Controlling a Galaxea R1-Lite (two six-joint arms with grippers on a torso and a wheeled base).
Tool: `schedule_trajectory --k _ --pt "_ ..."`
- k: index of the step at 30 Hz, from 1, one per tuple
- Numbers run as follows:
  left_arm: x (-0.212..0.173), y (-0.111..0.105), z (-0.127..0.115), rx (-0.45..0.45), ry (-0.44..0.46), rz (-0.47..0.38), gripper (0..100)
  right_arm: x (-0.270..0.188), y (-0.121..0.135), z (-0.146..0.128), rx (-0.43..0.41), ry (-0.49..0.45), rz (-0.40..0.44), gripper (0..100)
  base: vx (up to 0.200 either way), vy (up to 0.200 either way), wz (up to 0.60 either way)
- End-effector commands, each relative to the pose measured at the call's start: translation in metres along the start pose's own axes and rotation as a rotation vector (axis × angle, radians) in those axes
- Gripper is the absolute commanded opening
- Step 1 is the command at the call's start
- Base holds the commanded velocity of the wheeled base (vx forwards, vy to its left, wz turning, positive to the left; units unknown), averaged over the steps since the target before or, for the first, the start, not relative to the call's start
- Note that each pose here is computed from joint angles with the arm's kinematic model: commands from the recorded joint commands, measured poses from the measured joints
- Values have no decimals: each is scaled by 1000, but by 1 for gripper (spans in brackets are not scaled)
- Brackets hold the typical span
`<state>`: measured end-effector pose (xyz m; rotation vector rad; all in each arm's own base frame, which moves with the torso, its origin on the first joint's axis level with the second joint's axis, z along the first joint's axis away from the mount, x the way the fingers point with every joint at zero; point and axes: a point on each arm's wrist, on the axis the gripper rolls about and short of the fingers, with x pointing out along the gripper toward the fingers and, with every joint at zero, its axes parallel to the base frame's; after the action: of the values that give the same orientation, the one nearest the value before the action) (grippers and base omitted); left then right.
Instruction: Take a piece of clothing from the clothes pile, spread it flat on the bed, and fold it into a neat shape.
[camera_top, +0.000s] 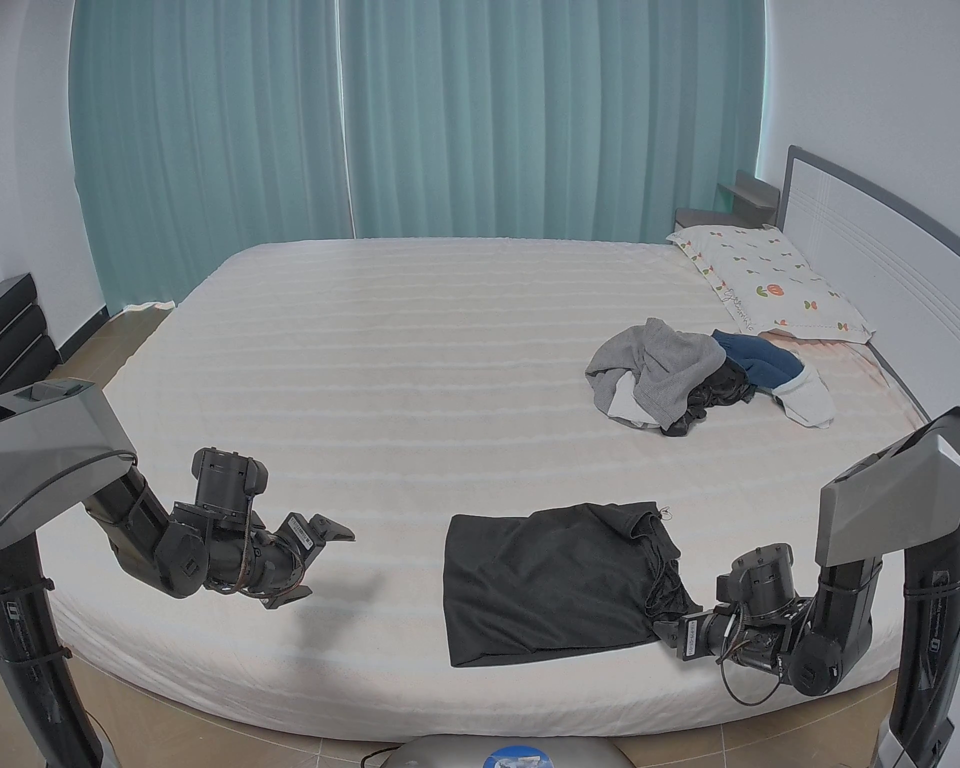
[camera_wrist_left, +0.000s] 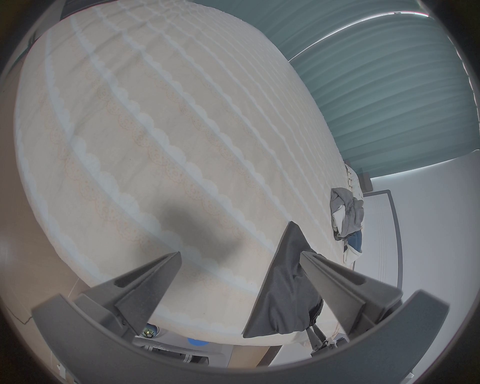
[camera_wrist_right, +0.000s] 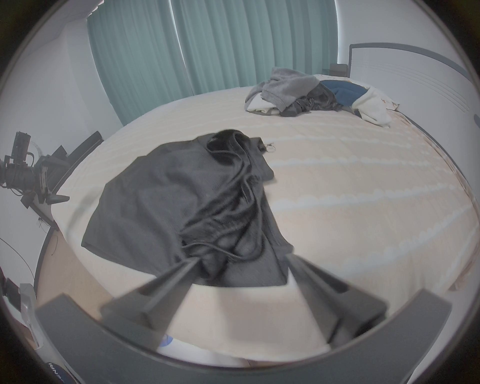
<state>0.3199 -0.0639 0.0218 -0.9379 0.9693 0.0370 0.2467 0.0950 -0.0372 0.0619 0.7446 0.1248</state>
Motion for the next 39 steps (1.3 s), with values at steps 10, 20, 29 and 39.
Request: schedule_trajectory --k 10,20,29,39 --pt "0 0 0 -2 -2 0 100 -13 -4 50 151 -217 50 100 40 0 0" --pt "0 1 0 -2 -3 3 100 29 15 64 448 -185 263 100 100 0 0" --pt "0 0 0 1 -2 3 100 53 26 72 544 -126 368 100 0 0 0" --pt "0 0 0 1 -2 3 100 67 22 72 553 -122 365 0 0 0 0"
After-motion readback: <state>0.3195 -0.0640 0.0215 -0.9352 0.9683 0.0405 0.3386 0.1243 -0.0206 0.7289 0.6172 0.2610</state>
